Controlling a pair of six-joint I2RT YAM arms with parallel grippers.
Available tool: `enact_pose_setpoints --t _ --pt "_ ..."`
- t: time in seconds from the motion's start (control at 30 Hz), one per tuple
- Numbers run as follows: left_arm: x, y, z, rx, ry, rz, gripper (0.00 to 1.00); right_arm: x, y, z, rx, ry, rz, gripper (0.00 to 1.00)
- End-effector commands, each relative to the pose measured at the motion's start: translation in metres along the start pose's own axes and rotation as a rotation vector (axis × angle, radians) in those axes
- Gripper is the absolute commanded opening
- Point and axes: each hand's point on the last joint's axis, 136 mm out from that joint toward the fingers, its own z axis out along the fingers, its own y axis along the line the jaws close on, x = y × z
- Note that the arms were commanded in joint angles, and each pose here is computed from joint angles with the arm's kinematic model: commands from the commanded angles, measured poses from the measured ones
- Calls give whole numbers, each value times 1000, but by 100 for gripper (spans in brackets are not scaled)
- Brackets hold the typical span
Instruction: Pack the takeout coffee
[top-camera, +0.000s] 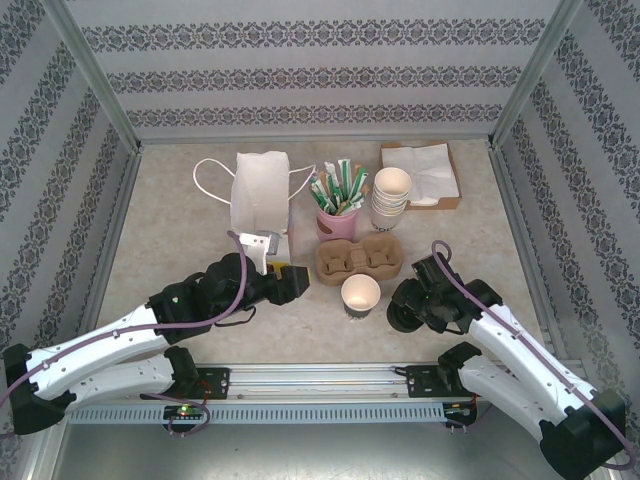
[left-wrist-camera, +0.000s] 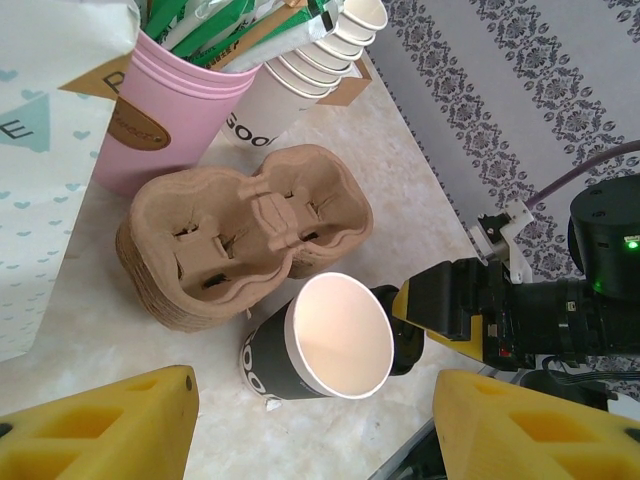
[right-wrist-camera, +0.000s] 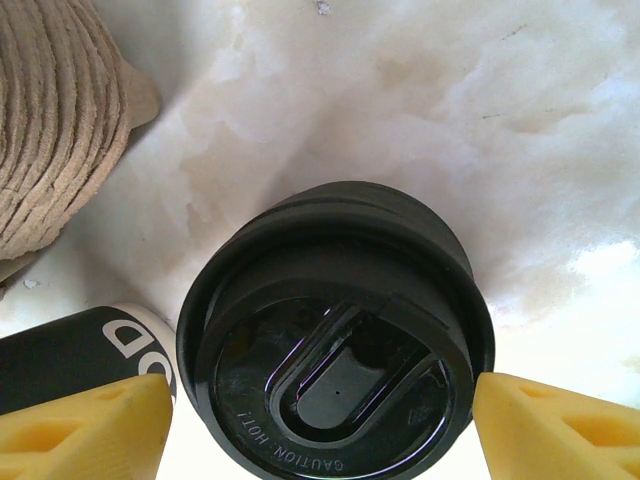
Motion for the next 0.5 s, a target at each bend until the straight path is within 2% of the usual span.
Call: enact_pose_setpoints --t 0.0,0.47 --pt "1 -10 1 42 -5 -9 64 -3 2 -2 9 -16 3 79" --pt "2 -9 1 40 -1 -14 64 -2 -1 4 26 -14 3 75"
